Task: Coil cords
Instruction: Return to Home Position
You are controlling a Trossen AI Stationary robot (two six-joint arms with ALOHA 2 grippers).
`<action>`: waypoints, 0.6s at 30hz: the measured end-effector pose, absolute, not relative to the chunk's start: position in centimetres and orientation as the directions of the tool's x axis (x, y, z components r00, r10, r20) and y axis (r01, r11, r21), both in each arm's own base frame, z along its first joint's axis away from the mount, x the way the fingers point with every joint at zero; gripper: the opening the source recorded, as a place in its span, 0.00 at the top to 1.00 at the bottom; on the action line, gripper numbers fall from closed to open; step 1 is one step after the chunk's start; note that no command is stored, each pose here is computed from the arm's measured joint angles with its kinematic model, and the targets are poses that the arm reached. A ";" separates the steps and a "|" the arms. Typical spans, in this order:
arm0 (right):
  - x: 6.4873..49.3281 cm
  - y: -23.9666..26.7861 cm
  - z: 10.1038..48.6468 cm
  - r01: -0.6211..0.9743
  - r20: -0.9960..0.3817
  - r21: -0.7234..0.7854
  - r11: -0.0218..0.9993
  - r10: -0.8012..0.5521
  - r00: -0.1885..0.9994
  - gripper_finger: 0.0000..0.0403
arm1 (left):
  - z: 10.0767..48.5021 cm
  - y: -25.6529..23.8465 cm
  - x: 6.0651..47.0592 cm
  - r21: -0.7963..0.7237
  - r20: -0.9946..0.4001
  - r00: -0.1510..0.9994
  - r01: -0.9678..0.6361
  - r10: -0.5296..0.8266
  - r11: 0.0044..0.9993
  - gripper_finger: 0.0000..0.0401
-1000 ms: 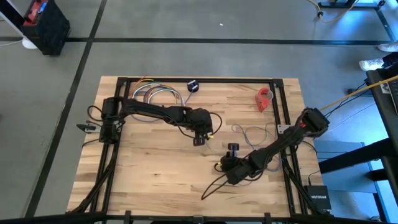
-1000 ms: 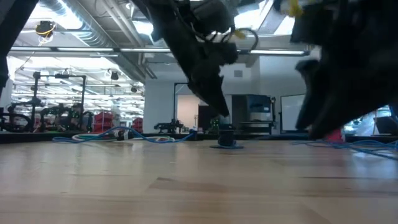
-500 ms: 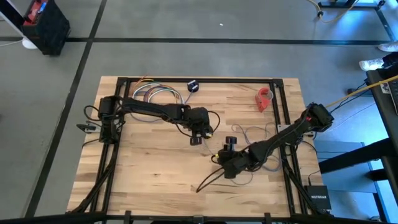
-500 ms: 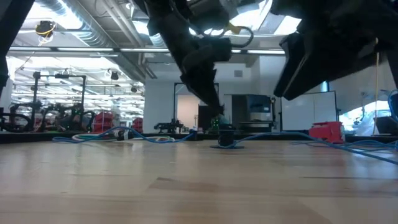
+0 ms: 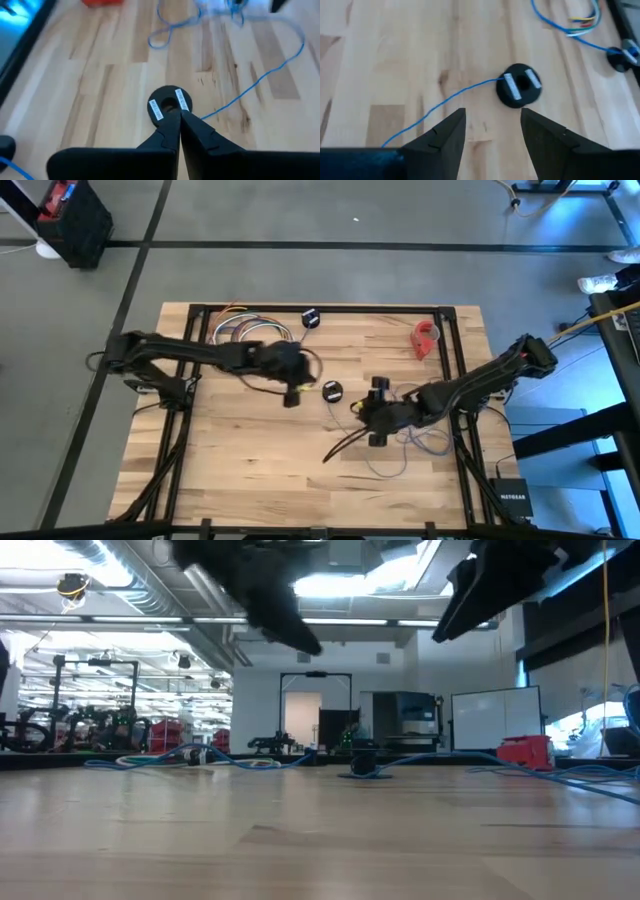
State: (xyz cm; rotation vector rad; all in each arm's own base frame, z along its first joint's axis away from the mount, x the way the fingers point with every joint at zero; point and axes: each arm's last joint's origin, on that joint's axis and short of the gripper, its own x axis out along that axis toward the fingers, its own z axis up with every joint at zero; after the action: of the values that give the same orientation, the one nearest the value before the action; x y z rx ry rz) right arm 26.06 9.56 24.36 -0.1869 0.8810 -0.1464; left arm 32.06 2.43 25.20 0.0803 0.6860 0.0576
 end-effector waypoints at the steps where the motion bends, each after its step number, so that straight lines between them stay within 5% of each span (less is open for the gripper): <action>1: 25.6 9.3 24.5 0.059 -0.738 -0.217 0.974 -0.203 0.643 0.51 | 24.9 2.3 31.0 0.083 -0.601 0.795 -0.038 0.081 0.996 0.99; 13: 20.5 5.2 24.1 0.189 -0.485 -0.098 0.977 -0.212 0.848 0.51 | 23.0 1.5 21.1 0.056 -0.213 0.971 -0.099 0.109 0.993 0.99; 18: 18.4 4.1 23.3 0.215 -0.357 -0.026 0.976 -0.209 0.910 0.51 | 21.9 1.4 18.7 0.038 -0.179 0.977 -0.107 0.112 0.994 0.99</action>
State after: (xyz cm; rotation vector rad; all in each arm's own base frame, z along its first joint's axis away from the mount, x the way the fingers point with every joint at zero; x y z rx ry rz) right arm 18.39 4.12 23.27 0.0142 0.3669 -0.2185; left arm 18.67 1.39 21.92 0.0286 0.1818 0.1102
